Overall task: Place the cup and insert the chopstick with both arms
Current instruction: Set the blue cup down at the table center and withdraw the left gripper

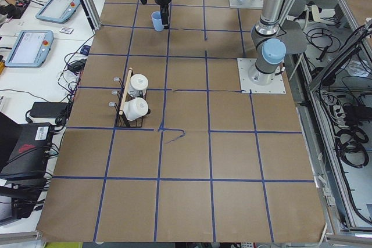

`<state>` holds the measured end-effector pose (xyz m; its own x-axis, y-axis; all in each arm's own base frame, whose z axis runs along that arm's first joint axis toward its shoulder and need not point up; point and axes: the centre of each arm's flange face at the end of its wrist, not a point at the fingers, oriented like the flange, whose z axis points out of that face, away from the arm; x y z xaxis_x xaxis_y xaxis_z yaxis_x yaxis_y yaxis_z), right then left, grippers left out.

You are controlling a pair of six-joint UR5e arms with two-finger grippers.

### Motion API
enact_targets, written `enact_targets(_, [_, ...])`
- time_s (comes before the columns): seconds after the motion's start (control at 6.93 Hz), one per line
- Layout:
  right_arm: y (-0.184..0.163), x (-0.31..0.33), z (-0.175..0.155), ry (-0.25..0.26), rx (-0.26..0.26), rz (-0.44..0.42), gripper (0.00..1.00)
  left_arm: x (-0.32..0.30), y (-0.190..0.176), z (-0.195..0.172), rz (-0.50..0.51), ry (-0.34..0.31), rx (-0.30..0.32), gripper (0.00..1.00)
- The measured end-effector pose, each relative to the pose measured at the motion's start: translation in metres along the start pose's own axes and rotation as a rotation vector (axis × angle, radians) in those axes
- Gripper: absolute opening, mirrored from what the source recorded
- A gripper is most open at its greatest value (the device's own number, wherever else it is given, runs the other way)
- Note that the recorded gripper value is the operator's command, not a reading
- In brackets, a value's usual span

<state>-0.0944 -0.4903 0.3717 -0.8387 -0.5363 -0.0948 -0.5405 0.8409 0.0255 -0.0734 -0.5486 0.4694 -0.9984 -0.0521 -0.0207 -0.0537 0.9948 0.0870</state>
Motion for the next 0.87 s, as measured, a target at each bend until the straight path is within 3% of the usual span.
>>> enact_targets(0.58, [-0.009,0.008,-0.05,0.062,0.056,-0.002,0.0,-0.012,-0.01,0.007,-0.011,-0.004,-0.012,1.0])
enact_targets(0.87, [-0.012,-0.001,-0.08,0.059,0.127,0.049,0.0,-0.012,-0.008,0.006,-0.007,-0.004,-0.009,1.0])
